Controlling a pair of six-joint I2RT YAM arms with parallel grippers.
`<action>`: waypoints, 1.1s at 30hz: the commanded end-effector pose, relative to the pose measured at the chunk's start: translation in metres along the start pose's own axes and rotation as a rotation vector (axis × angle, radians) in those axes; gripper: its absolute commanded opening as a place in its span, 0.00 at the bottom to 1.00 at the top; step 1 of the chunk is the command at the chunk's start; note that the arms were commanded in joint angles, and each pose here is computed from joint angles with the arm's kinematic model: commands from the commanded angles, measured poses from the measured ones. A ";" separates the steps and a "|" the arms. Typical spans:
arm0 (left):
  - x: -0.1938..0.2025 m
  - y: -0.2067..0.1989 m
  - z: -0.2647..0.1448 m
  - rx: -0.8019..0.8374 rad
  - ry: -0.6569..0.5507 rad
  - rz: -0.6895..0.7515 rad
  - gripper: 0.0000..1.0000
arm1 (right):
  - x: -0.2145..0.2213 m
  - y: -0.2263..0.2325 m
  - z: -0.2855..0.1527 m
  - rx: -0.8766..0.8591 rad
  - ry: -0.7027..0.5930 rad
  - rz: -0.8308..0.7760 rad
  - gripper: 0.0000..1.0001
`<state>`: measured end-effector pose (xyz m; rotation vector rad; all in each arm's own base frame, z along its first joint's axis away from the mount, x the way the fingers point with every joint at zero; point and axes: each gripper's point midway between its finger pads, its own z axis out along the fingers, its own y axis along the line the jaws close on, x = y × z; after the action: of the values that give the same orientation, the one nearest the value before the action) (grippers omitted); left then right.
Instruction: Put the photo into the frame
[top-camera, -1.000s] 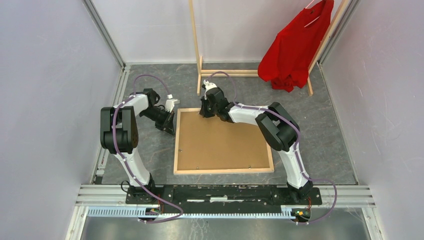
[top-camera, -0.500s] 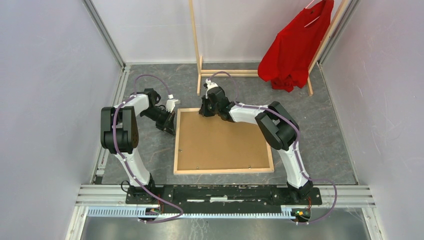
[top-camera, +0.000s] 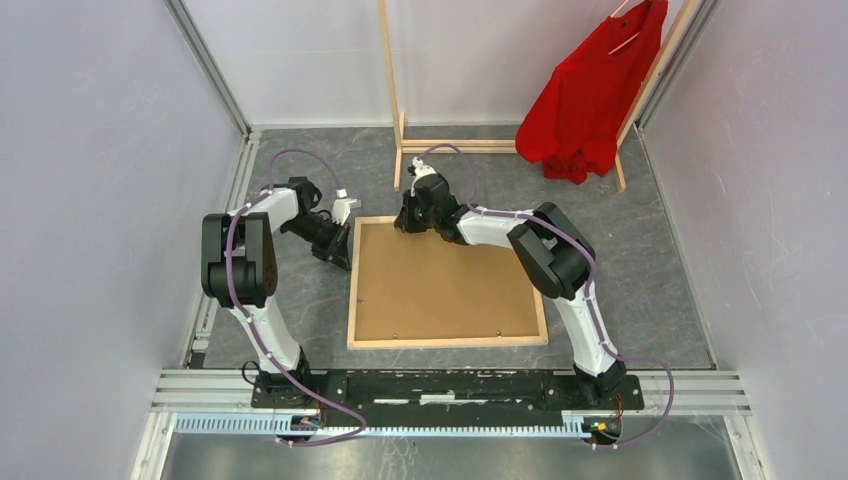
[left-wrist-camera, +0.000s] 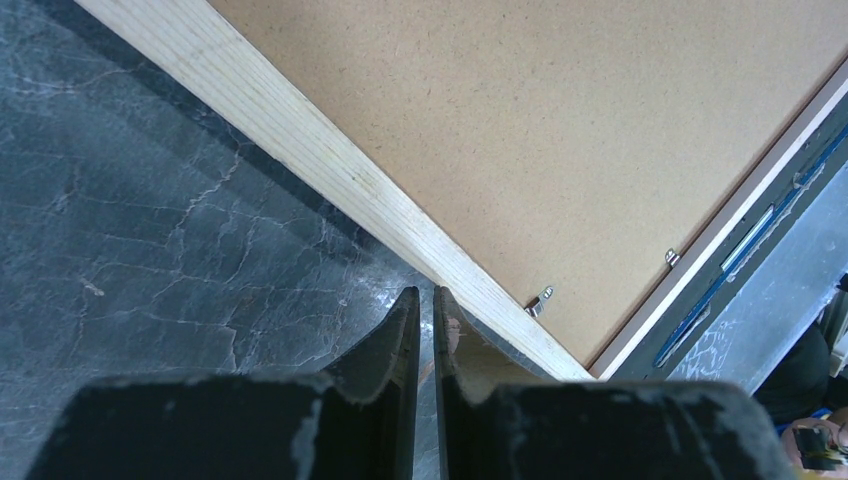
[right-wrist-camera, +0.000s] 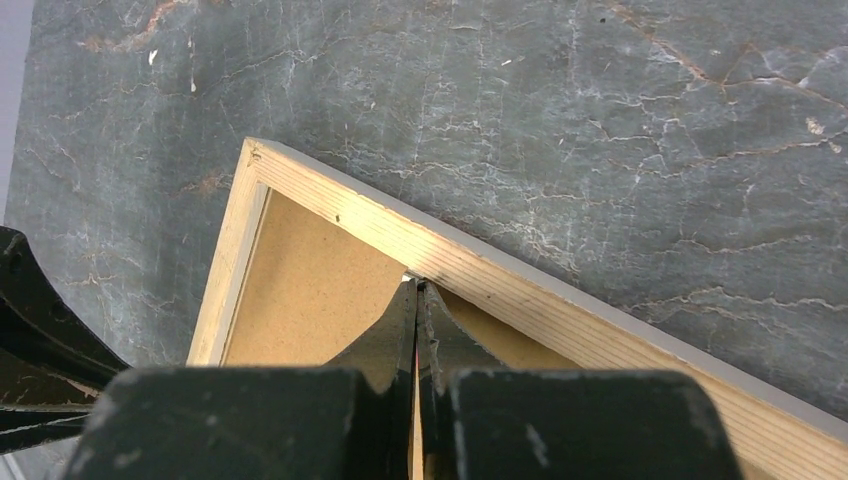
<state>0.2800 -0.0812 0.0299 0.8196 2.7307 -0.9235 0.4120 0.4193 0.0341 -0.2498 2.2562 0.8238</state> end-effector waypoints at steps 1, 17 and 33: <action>-0.009 -0.004 -0.006 0.006 -0.028 0.059 0.16 | -0.001 -0.003 0.003 0.003 -0.013 0.011 0.00; -0.010 -0.005 -0.011 -0.014 -0.035 0.072 0.16 | -0.037 -0.070 -0.099 0.221 -0.151 -0.004 0.05; -0.011 -0.003 -0.011 -0.020 -0.033 0.069 0.16 | -0.002 -0.170 -0.172 0.364 -0.164 0.158 0.07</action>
<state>0.2801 -0.0807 0.0297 0.8205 2.7327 -0.9189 0.3763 0.1654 0.0316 0.1912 2.2881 0.4107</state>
